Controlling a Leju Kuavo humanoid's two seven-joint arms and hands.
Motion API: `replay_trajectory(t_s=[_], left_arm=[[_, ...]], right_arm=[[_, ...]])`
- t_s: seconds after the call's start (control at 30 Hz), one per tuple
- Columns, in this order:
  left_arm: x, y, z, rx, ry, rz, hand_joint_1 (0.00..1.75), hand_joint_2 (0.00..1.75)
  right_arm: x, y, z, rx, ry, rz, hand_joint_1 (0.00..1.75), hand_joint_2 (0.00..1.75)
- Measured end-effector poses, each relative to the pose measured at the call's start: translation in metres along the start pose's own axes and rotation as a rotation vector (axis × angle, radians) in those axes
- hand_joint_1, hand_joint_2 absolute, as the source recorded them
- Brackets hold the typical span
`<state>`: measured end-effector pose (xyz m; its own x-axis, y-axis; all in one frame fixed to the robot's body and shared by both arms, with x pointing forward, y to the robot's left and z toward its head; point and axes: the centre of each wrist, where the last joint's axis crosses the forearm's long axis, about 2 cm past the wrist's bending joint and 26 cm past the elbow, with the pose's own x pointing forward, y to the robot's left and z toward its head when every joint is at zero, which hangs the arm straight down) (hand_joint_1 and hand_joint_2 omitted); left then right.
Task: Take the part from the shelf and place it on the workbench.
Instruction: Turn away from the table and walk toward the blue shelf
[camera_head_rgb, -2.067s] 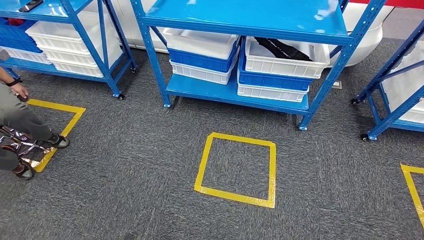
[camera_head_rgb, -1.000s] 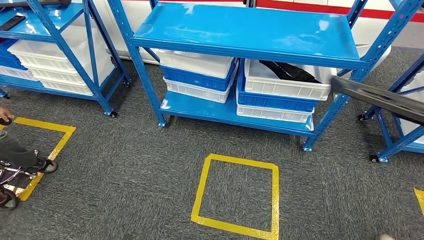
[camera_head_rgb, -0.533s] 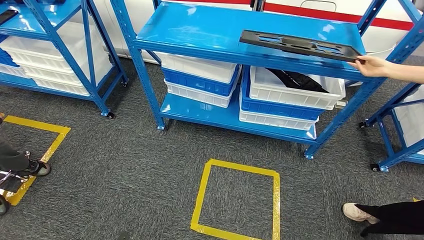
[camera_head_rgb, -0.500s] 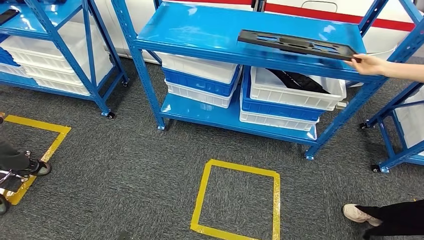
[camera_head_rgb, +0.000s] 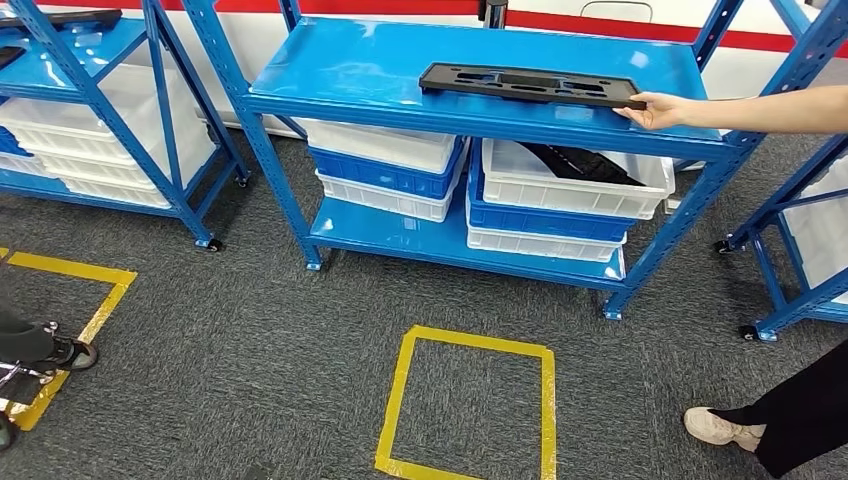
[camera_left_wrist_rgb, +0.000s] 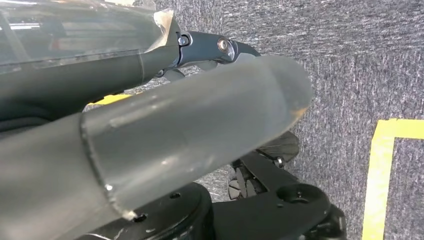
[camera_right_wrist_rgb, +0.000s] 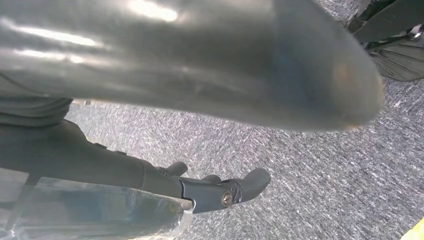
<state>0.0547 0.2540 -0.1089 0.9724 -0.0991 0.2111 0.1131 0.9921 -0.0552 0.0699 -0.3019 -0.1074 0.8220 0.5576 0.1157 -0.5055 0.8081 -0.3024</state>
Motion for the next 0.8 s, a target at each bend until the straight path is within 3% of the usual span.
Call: replay_trajectory(t_s=[0.8], left_arm=[[0.0014,-0.0007,-0.0001,0.007,-0.011,0.003,0.0,0.0]], right_arm=[[-0.0023,-0.0007,-0.0001,-0.007,0.01,-0.018,0.0,0.0]])
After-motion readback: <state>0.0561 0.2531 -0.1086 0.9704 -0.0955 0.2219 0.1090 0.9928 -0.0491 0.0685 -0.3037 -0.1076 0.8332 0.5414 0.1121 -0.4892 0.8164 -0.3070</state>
